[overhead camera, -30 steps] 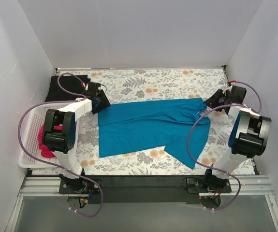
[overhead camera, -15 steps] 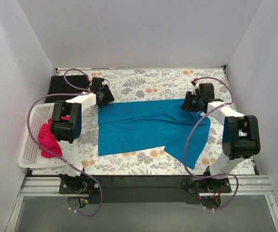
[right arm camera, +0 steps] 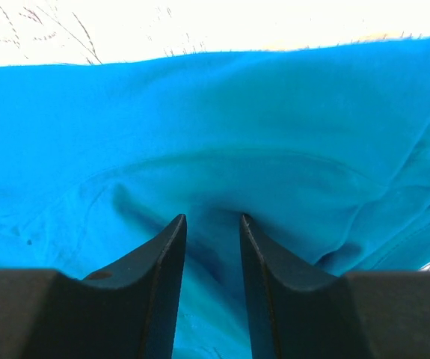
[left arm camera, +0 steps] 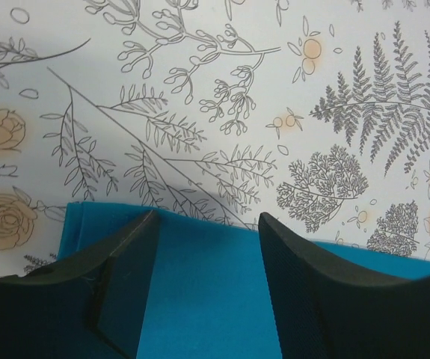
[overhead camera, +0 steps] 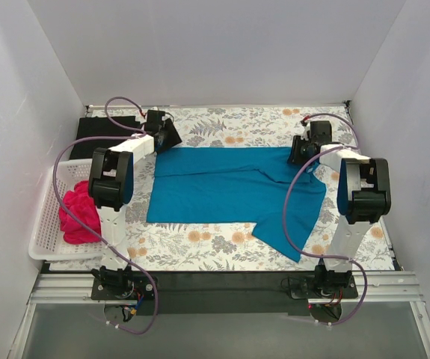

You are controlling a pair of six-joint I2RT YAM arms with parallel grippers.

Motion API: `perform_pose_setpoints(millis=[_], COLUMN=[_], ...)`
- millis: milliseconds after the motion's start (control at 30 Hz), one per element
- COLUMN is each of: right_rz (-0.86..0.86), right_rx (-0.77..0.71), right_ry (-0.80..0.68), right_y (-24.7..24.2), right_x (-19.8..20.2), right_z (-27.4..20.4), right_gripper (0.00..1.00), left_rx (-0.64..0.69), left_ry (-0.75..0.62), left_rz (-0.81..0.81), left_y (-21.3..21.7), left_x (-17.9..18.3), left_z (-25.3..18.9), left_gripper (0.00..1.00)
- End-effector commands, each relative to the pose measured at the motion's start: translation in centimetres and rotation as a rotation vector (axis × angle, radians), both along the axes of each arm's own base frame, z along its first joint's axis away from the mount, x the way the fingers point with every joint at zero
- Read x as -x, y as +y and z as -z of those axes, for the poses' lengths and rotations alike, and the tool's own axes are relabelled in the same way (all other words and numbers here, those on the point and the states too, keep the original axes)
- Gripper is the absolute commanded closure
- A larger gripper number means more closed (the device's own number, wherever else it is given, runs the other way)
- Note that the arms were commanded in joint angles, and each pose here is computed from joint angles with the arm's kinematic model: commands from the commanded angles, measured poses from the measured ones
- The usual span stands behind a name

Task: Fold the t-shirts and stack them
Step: Fold the tshirt

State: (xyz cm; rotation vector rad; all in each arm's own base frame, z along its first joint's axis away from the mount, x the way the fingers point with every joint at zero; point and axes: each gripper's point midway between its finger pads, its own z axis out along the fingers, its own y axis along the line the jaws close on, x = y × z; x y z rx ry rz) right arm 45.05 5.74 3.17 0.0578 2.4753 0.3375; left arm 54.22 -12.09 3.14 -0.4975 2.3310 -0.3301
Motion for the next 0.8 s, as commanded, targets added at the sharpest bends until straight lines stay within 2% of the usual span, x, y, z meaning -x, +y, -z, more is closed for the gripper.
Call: perform_pose_setpoints(millis=[0, 67, 100, 200, 233, 300, 333, 400, 433, 633, 767], right_rz=[-0.056, -0.128, -0.135, -0.222, -0.236, -0.316, -0.334, -0.374, -0.383, -0.403, -0.401], right_rx=[0.044, 0.092, 0.124, 0.140, 0.143, 0.189, 0.192, 0.188, 0.189, 0.218, 0.240], right_ry=[-0.105, -0.156, -0.160, -0.195, -0.198, -0.211, -0.208, -0.171, -0.154, -0.090, -0.061], right_y=[0.8, 2.5, 2.7, 5.4, 6.1, 7.7, 8.2, 9.3, 9.5, 9.7, 9.4], right_x=[-1.4, -0.9, -0.4, 1.8, 2.4, 4.1, 4.5, 5.7, 6.0, 6.1, 5.7], right_z=[-3.8, -5.6, -5.8, -7.0, -7.2, -7.2, -7.0, -6.2, -5.7, -3.4, -2.1], right_gripper=[0.58, 0.58, 0.58, 0.58, 0.58, 0.59, 0.60, 0.62, 0.63, 0.71, 0.72], left_rx=[-0.022, -0.015, -0.007, 0.002, 0.000, -0.006, -0.001, 0.006, 0.016, 0.009, -0.022], left_ry=[0.039, -0.006, -0.060, -0.140, -0.194, -0.234, -0.292, -0.321, -0.345, -0.351, -0.303], left_rz=[-0.001, 0.002, 0.004, 0.013, 0.012, 0.012, 0.006, -0.005, -0.001, 0.027, 0.038], left_y=[0.3, 0.2, 0.2, -0.1, 0.0, 0.1, 0.4, 0.6, 0.5, 1.2, 2.3], left_x=[0.5, 0.0, -0.4, -0.2, 0.0, 1.0, 1.8, 3.2, 5.0, 11.6, 16.2], left_z=[0.9, -1.1, -3.7, -7.8, -10.8, -13.2, -16.4, -18.3, -19.7, -19.7, -16.4], left_gripper=[0.42, 0.40, 0.37, 0.31, 0.29, 0.28, 0.28, 0.28, 0.28, 0.28, 0.28])
